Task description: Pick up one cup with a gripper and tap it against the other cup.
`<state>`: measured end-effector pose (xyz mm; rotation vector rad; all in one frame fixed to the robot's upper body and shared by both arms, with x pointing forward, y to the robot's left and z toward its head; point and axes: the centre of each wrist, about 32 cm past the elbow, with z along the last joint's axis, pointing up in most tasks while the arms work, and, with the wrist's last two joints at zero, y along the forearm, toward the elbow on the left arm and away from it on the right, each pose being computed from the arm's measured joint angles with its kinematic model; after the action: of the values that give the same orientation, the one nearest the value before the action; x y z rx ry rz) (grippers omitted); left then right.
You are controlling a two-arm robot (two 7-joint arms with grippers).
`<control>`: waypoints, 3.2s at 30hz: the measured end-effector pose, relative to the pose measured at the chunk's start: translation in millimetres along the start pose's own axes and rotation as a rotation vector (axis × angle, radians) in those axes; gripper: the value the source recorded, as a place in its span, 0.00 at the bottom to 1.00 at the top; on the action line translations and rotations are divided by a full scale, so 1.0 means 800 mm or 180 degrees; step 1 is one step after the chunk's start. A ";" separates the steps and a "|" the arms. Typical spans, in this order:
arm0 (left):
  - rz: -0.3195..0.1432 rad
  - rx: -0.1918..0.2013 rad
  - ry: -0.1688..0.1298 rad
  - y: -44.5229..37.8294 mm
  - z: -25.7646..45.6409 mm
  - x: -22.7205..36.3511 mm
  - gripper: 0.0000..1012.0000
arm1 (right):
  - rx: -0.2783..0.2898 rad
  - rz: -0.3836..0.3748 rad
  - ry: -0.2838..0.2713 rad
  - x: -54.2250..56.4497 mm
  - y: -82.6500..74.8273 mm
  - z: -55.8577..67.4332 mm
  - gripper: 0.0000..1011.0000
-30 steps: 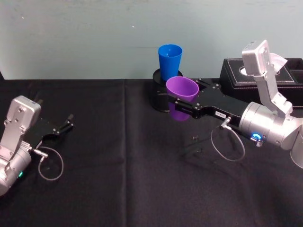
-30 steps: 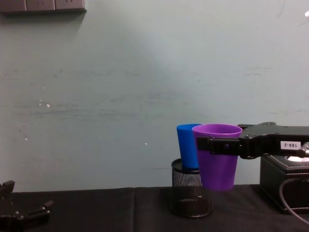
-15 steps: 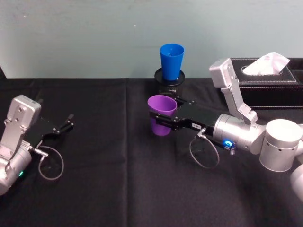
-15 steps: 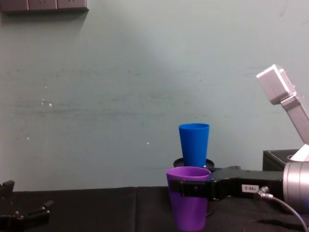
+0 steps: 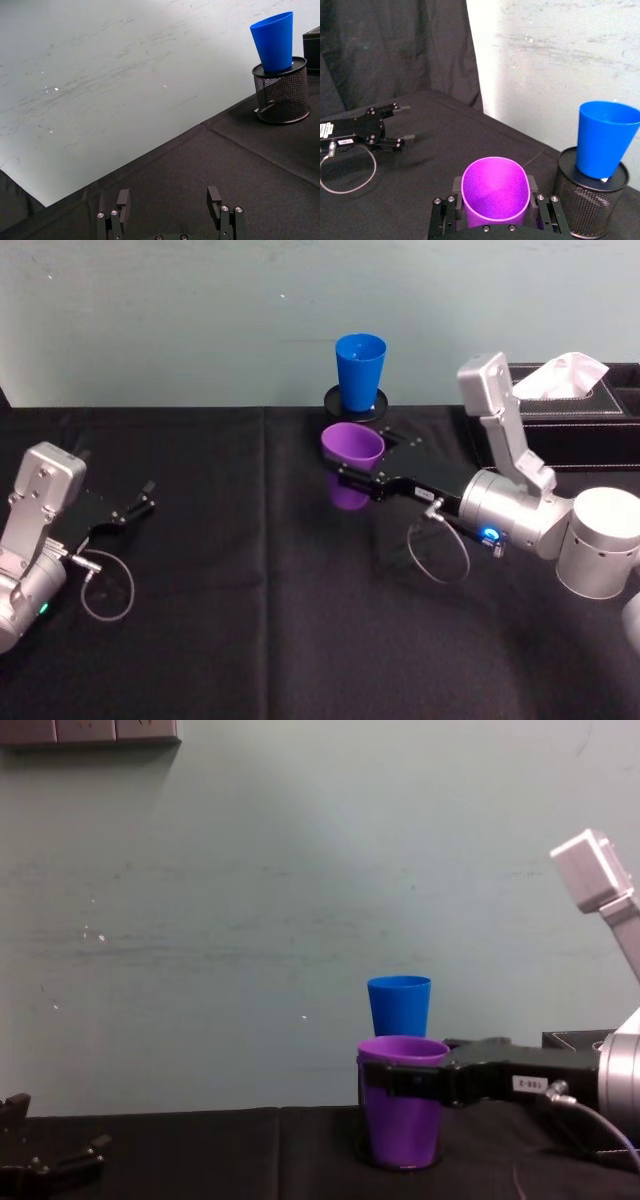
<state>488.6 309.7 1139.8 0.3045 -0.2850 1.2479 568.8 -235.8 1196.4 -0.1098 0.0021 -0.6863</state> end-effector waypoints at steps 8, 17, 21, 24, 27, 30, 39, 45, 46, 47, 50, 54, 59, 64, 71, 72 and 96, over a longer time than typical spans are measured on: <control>0.0000 0.0000 0.0000 0.000 0.0000 0.0000 0.99 | 0.0045 -0.0034 -0.0033 0.002 -0.006 0.004 0.72; 0.0000 0.0000 0.0000 0.000 0.0000 0.0000 0.99 | 0.0049 -0.0083 -0.0083 0.005 -0.007 0.006 0.72; 0.0000 0.0000 0.0000 0.000 0.0000 0.0000 0.99 | 0.0040 -0.0154 -0.0117 0.011 -0.005 0.009 0.72; 0.0000 0.0000 0.0000 0.000 0.0000 0.0000 0.99 | 0.0028 -0.0192 -0.0127 0.015 -0.004 0.010 0.72; 0.0000 0.0000 0.0000 0.000 0.0000 0.0000 0.99 | 0.0027 -0.0238 -0.0140 0.020 -0.001 0.012 0.72; 0.0000 0.0000 0.0000 0.000 0.0000 0.0000 0.99 | 0.0026 -0.0276 -0.0141 0.026 0.004 0.012 0.72; 0.0000 0.0000 0.0000 0.000 0.0000 0.0000 0.99 | 0.0039 -0.0350 -0.0076 0.041 0.023 0.010 0.72; 0.0000 0.0000 0.0000 0.000 0.0000 0.0000 0.99 | 0.0052 -0.0377 -0.0031 0.048 0.034 0.008 0.72; 0.0000 0.0000 0.0000 0.000 0.0000 0.0000 0.99 | 0.0054 -0.0378 -0.0031 0.049 0.035 0.008 0.72; 0.0000 0.0000 0.0000 0.000 0.0000 0.0000 0.99 | 0.0060 -0.0384 -0.0033 0.050 0.037 0.009 0.72; 0.0000 0.0000 0.0000 0.000 0.0000 0.0000 0.99 | 0.0063 -0.0388 -0.0032 0.052 0.039 0.009 0.72; 0.0000 0.0000 0.0000 0.000 0.0000 0.0000 0.99 | 0.0074 -0.0402 -0.0044 0.056 0.043 0.011 0.72; 0.0000 0.0000 0.0000 0.000 0.0000 0.0000 0.99 | 0.0075 -0.0405 -0.0054 0.060 0.048 0.012 0.72; 0.0000 0.0000 0.0000 0.000 0.0000 0.0000 0.99 | 0.0074 -0.0421 -0.0051 0.066 0.053 0.013 0.72; 0.0000 0.0000 0.0000 0.000 0.0000 0.0000 0.99 | 0.0088 -0.0451 -0.0040 0.073 0.058 0.014 0.72; 0.0000 0.0000 0.0000 0.000 0.0000 0.0000 0.99 | 0.0091 -0.0455 -0.0039 0.074 0.058 0.014 0.72; 0.0000 0.0000 0.0000 0.000 0.0000 0.0000 0.99 | 0.0134 -0.0468 0.0015 0.081 0.068 0.015 0.72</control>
<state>488.6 309.7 1139.8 0.3045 -0.2850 1.2479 653.7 -234.2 1204.8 -0.0683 -0.0159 -0.8332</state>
